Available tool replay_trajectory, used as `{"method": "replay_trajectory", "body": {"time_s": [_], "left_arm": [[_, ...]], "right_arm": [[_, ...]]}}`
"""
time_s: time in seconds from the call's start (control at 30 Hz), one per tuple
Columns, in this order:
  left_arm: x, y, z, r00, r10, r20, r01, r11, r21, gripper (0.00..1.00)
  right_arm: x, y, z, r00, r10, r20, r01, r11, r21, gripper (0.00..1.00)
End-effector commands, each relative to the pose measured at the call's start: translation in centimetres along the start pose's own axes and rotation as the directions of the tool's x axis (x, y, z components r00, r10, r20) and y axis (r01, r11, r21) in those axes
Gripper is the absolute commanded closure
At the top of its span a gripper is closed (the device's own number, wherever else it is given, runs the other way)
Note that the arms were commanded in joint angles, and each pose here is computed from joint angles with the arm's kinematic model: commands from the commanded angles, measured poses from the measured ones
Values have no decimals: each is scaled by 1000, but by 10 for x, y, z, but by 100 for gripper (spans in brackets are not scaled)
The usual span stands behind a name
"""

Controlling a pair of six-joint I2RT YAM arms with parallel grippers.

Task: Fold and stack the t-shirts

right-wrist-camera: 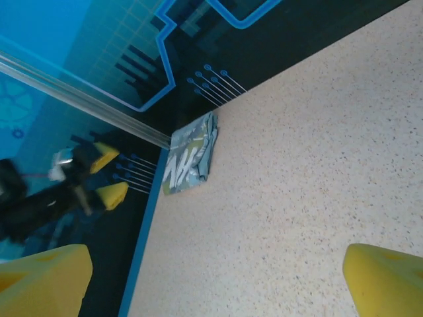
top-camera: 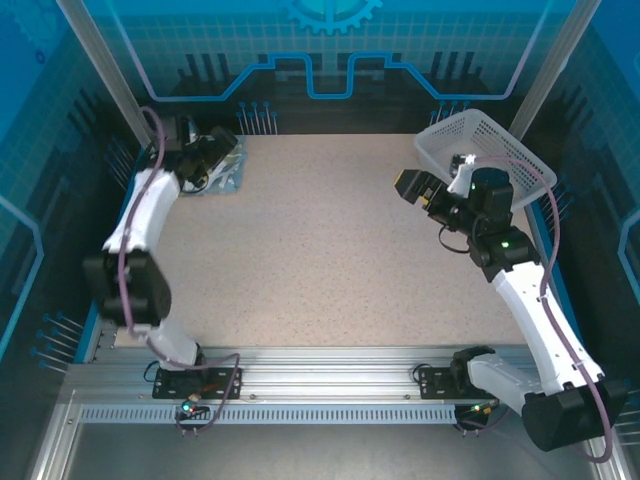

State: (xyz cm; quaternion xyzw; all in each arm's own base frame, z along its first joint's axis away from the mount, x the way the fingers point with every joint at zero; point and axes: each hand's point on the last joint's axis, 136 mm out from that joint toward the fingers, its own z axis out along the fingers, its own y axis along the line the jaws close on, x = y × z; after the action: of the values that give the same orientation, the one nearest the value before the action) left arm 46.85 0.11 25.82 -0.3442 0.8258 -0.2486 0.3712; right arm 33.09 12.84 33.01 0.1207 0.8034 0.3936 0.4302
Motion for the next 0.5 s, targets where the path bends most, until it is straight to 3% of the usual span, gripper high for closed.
{"method": "replay_trajectory", "body": {"time_s": [0.0,0.1,0.27,0.37,0.47], "left_arm": [[19,20,-20,990,-137,42,137,991,-2,1],[34,12,-61,993,-65,98,63,998,17,1],[50,31,-118,981,59,186,-34,990,-134,1],[51,70,-145,958,77,276,6,957,-289,1],[59,85,-140,904,313,291,-224,927,-302,1]], "right_arm": [[2,7,-2,993,4,-115,-1,1000,27,0],[6,22,-6,990,-49,-136,44,998,-39,0],[-6,19,-30,994,-99,-41,100,995,22,0],[-5,-9,-42,995,-80,-58,90,974,209,0],[-13,-55,-60,992,-125,7,109,887,450,0]]}}
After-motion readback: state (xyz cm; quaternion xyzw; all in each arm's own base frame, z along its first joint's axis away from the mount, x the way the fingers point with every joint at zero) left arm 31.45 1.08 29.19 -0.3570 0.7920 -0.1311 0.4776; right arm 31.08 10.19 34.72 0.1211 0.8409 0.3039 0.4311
